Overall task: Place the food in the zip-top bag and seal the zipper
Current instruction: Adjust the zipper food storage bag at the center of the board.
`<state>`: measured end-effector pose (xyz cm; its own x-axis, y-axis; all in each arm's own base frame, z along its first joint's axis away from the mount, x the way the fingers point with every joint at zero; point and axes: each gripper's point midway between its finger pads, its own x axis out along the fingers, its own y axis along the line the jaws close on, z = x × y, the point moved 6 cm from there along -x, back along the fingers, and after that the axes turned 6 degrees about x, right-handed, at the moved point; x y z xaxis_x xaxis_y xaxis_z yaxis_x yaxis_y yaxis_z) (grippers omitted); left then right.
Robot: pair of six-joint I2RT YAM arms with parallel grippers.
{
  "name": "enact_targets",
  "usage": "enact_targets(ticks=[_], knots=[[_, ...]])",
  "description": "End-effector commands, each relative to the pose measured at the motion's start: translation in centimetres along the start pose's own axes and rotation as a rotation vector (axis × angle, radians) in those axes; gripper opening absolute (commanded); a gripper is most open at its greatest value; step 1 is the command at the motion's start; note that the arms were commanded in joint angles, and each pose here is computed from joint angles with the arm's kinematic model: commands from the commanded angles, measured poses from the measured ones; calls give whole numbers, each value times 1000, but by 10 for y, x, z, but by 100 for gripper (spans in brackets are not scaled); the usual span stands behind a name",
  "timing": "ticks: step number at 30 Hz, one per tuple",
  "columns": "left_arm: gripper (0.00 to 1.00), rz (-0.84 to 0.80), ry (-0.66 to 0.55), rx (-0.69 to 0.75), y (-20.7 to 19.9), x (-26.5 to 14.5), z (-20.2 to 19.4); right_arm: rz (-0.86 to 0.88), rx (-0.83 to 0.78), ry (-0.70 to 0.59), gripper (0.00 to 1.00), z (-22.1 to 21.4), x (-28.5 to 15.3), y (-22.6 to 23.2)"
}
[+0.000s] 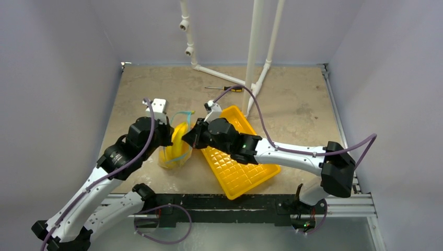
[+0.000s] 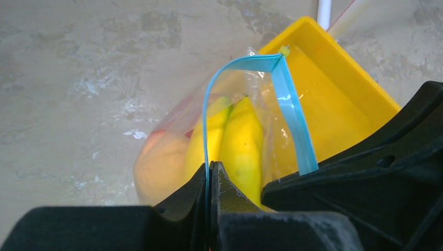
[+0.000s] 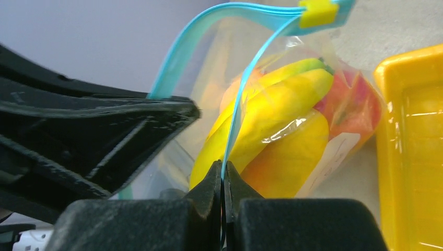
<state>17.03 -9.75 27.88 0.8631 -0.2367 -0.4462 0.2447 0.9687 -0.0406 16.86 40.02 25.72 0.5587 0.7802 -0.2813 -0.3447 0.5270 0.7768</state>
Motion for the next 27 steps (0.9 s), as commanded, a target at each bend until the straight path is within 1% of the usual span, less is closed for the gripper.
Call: enact_targets(ticks=[1, 6, 9, 15, 22, 27], knots=[[0, -122, 23, -57, -20, 9, -3, 109, 7, -24, 0, 5, 0, 36], [0, -204, 67, -85, -34, 17, -12, 97, 25, -26, 0, 0, 3, 36], [0, -192, 92, -82, -33, 19, -16, 72, 47, -29, 0, -2, 4, 31], [0, -169, 93, -56, -30, 21, -16, 38, 98, -33, 0, -10, 2, 20], [0, -173, 101, -13, -32, 32, -18, 5, 91, -8, 0, -20, -2, 6], [0, -181, 96, 27, -33, 35, -15, -13, 45, 12, 14, -25, -8, -1]])
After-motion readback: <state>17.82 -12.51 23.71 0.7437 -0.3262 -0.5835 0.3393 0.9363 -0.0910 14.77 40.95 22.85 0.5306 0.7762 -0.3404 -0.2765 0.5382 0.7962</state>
